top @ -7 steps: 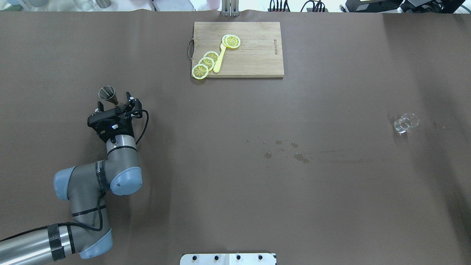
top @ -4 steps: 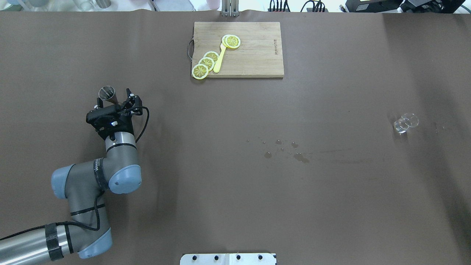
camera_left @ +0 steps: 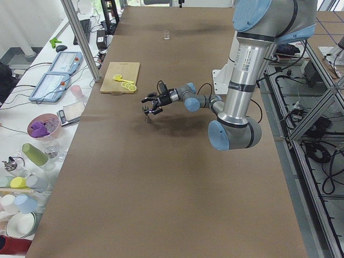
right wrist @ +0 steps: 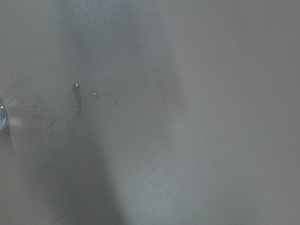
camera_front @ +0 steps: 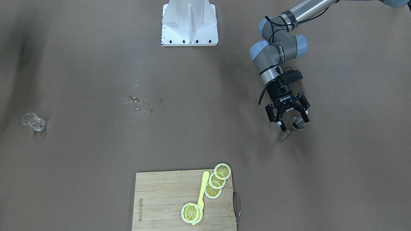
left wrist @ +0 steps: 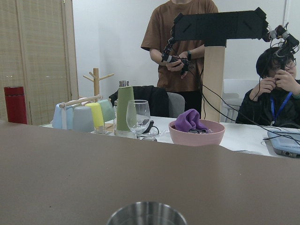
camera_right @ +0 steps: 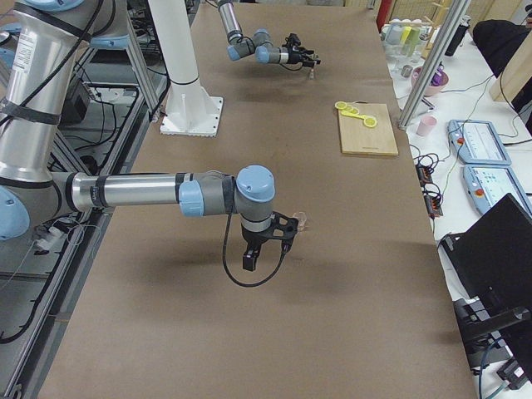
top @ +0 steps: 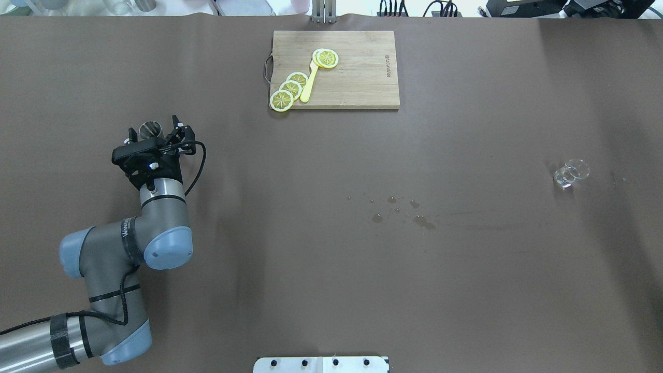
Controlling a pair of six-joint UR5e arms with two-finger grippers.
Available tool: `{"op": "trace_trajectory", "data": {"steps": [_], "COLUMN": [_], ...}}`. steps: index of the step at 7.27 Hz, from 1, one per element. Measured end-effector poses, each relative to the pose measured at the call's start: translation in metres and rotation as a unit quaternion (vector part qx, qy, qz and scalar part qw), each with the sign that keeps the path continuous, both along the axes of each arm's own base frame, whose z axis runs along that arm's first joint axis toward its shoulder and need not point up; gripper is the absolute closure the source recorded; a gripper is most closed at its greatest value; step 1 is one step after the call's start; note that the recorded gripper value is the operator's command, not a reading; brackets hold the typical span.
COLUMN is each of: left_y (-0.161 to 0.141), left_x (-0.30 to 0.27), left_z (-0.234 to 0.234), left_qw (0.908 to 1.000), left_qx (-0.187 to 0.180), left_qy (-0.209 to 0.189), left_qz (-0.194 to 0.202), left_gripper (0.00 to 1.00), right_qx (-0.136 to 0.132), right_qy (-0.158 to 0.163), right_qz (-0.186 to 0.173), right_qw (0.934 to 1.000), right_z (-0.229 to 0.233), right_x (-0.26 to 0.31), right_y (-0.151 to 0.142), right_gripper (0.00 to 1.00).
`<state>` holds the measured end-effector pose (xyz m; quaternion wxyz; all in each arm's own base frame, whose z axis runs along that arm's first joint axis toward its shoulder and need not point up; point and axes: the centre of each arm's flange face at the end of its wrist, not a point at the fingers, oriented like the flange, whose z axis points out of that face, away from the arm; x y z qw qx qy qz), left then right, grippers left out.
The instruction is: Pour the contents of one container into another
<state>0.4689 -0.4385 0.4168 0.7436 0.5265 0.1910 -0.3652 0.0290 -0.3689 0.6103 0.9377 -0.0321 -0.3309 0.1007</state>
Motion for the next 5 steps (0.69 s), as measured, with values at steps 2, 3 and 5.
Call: {"op": "trace_trajectory", "data": {"steps": [2, 3, 5], "left_y": [0.006, 0.011, 0.022], "left_x": [-0.018, -0.028, -0.051], "left_z": [-0.013, -0.022, -0.049], "left_qw": [0.9999, 0.9998, 0.9993], "left_qx": [0.002, 0.001, -0.012], "left_qy": [-0.009, -0.014, -0.029], "left_qz": [0.008, 0.013, 0.021], "left_gripper": [0.03, 0.03, 0.03], "right_qx": [0.039, 0.052, 0.065], "right_qy": [-0.009, -0.021, -0.024], "right_qz": [-0.037, -0.044, -0.046], "right_qw": [0.9985, 0.9975, 0.9965], "right_z": [0.01, 0.012, 0.01], "right_x": [0.024, 0.031, 0.037], "right_y": [0.013, 0.019, 0.018], "right_gripper": [0.0, 0.0, 0.0]}}
